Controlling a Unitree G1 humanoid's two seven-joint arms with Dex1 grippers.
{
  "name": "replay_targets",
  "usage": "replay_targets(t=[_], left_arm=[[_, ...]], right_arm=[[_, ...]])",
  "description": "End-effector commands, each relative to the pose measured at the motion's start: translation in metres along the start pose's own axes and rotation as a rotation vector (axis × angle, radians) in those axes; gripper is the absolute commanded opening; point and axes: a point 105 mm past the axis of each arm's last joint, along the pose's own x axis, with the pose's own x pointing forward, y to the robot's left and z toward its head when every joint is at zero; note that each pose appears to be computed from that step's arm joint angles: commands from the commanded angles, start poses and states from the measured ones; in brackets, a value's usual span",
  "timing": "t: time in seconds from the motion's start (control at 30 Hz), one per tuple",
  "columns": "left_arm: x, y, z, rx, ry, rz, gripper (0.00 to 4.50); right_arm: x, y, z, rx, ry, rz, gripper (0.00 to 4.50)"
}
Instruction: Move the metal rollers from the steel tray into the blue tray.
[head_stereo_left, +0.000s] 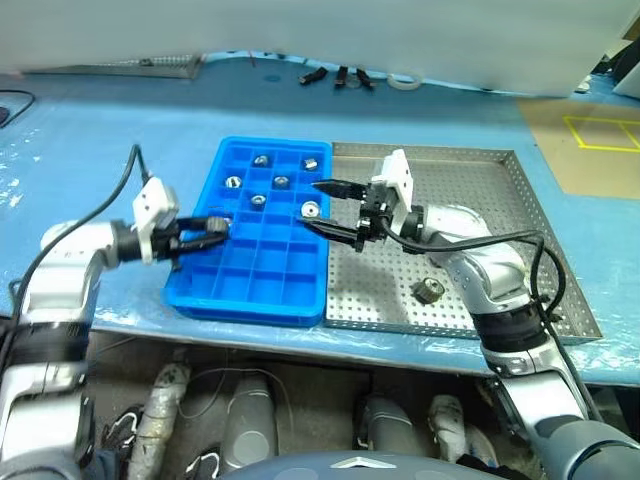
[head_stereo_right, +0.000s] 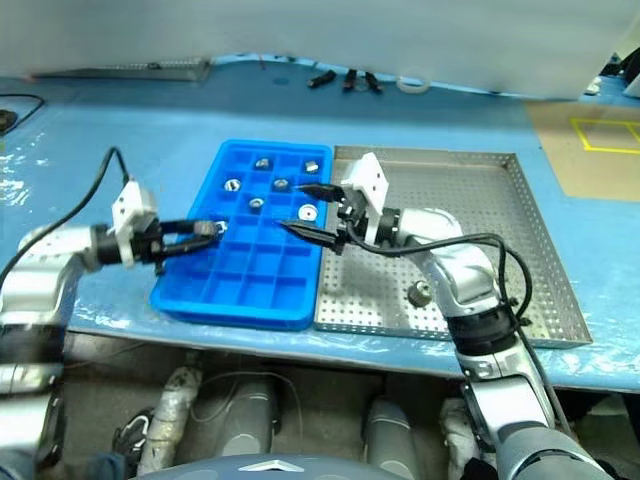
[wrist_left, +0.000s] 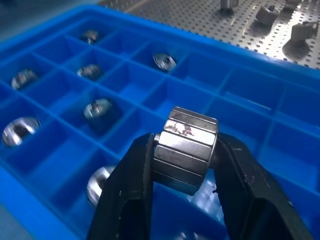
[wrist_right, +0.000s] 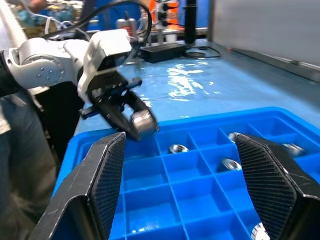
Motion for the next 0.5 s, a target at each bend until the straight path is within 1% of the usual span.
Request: replay_targets(t=[0.03,0.23,0.37,0.43,0.5], left_arm=[[-0.01,-0.009,0.005,0.039,0.007,0.031,1.36],[-0.017,-0.013,-0.017,-0.008,0.059,0.086,1.36],[-0.019,-0.011,-0.02,-0.045,0.068,0.087,1.36],[-0.018,-0.011,-0.02,-0.055,0.076,0.069,2.07],[-0.016,-0.005,-0.018,-0.05,0.076,0.075,2.58]], right_arm=[[0.002,0.004,0.011,-0.04,-0.032,0.047,3.69],[0.004,0.006,0.008,-0.032,-0.026,0.073,3.69],[0.003,0.007,0.005,-0.03,-0.017,0.07,3.69],[0.001,0.006,0.004,-0.031,-0.013,0.063,3.69],[0.0,0.006,0.003,-0.03,-0.012,0.053,3.69]])
